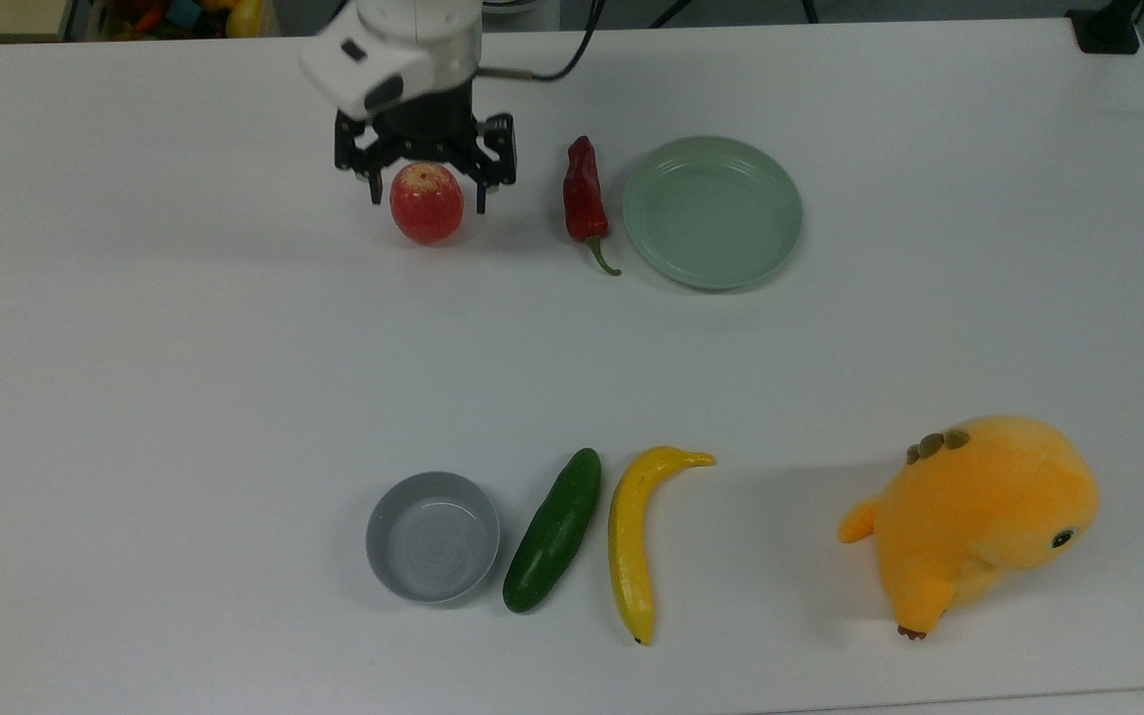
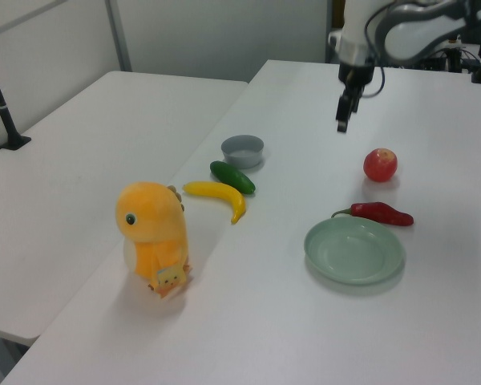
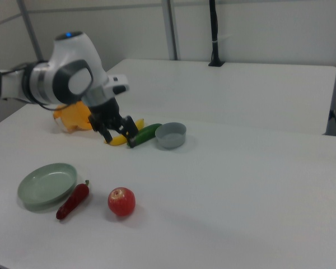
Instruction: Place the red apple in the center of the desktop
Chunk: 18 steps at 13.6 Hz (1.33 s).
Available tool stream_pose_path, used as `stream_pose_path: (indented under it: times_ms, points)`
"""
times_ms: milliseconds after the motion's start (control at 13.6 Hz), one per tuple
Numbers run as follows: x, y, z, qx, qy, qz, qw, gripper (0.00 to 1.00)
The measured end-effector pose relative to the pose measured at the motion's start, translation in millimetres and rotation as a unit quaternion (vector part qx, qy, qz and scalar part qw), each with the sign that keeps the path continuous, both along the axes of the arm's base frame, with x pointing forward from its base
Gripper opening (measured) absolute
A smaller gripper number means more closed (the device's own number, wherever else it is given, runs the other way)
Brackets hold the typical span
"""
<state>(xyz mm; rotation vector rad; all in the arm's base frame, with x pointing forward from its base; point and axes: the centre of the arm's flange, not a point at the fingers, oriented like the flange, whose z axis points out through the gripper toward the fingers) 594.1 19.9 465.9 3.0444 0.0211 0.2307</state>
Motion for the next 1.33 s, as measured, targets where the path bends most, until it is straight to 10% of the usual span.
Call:
stream_pose_path:
  times_ms: [590, 1327]
  points:
    - [-46.3, 7.0, 162.8, 0.09, 0.007, -0.065, 0.9937, 1.0]
    - [-36.6, 10.7, 160.4, 0.091, 0.004, 0.003, 0.9958, 1.0]
